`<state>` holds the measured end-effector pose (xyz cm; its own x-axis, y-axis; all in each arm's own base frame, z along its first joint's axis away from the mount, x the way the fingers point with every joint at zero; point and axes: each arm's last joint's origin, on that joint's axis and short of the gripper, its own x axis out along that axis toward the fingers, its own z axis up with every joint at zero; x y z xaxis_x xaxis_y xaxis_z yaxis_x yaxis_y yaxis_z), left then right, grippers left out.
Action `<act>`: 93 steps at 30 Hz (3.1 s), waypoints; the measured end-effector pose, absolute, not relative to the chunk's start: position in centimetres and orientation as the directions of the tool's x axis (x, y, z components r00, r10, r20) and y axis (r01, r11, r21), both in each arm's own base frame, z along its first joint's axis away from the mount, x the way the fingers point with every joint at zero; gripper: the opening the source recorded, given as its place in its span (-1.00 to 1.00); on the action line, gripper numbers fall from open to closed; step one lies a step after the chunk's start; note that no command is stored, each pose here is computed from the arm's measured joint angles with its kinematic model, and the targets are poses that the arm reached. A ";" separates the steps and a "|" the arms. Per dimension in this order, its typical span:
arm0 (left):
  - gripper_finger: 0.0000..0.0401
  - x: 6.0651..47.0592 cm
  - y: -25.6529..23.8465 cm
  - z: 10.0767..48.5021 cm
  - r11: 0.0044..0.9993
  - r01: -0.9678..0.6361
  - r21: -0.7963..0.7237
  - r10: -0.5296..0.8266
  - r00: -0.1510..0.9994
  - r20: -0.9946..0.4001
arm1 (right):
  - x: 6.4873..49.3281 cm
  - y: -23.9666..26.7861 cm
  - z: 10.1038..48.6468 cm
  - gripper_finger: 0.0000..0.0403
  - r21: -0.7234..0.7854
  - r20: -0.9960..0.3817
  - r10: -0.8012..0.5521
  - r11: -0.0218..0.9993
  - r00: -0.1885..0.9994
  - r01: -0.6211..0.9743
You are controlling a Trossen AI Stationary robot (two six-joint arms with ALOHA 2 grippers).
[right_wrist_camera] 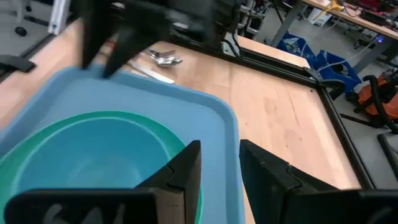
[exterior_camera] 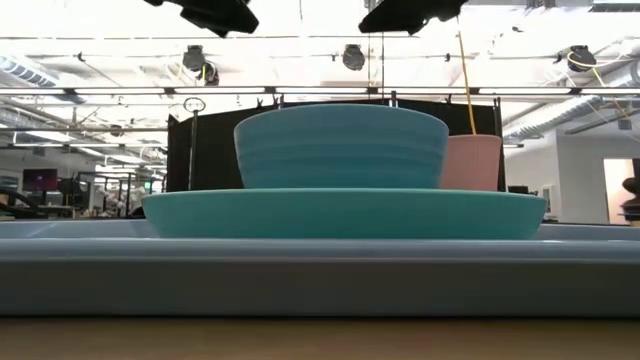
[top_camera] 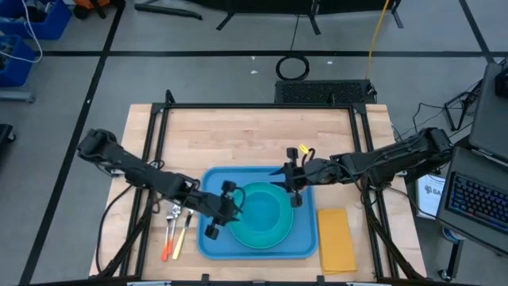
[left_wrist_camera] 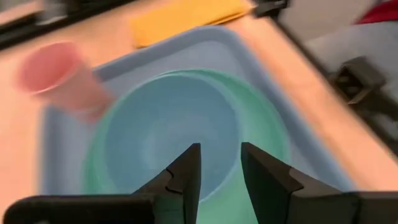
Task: Set up tray
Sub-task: Put the yellow napkin on the left green plate in the blue serving tray
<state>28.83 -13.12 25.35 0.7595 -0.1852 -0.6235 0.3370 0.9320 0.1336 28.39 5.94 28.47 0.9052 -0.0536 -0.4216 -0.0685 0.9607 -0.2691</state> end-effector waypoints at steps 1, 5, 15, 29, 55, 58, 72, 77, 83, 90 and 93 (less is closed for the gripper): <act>-0.40 28.5 -13.0 25.6 0.941 0.301 0.154 -0.144 0.769 -0.623 | 28.2 6.1 28.6 -0.50 -0.264 -0.416 -0.048 0.962 0.908 -0.070; -0.40 27.8 -12.7 26.2 0.958 0.180 0.224 -0.007 0.795 -0.607 | 27.0 7.0 29.2 -0.50 -0.245 -0.421 -0.070 0.969 0.904 -0.039; -0.40 27.6 -12.6 26.2 0.946 0.074 0.315 0.130 0.804 -0.580 | 23.4 10.0 28.6 -0.50 -0.178 -0.552 -0.098 0.984 0.828 -0.002; -0.40 27.8 -12.5 26.3 0.949 0.065 0.309 0.127 0.816 -0.563 | 20.9 14.7 26.2 -0.50 0.288 -0.752 0.254 0.957 0.608 -0.044; -0.40 28.5 -11.6 26.6 0.966 0.002 0.258 0.140 0.836 -0.531 | 18.5 24.1 18.5 -0.50 0.494 -0.869 0.445 0.808 0.218 0.321; -0.40 28.6 -11.6 26.7 0.966 0.002 0.258 0.138 0.840 -0.525 | 18.3 24.2 17.7 -0.50 0.462 -0.887 0.433 0.822 0.161 0.332; -0.40 28.6 -11.6 26.7 0.959 0.019 0.283 0.139 0.838 -0.528 | 17.9 25.6 16.6 -0.50 0.439 -0.889 0.451 0.796 0.075 0.416; -0.40 28.7 -11.4 26.6 0.958 0.015 0.286 0.145 0.836 -0.529 | 18.2 27.3 17.1 -0.50 0.427 -0.899 0.431 0.817 0.082 0.388; -0.40 28.8 -11.1 26.6 0.965 0.015 0.261 0.131 0.835 -0.535 | 18.3 29.4 15.7 -0.50 0.308 -0.948 0.317 0.907 0.017 0.289; -0.40 28.8 -11.1 26.6 0.968 0.009 0.249 0.130 0.835 -0.534 | 17.7 31.1 14.7 -0.50 0.254 -0.966 0.259 0.943 0.004 0.216; -0.40 28.8 -11.1 26.7 0.969 0.008 0.246 0.129 0.836 -0.534 | 17.4 31.3 14.6 -0.50 0.238 -0.971 0.234 0.949 0.040 0.206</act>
<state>28.81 -11.12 26.65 0.8359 0.1287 -0.5336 0.0079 0.9692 0.2461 17.42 31.32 14.63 0.0399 0.2344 -0.9713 0.2059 0.9493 0.2376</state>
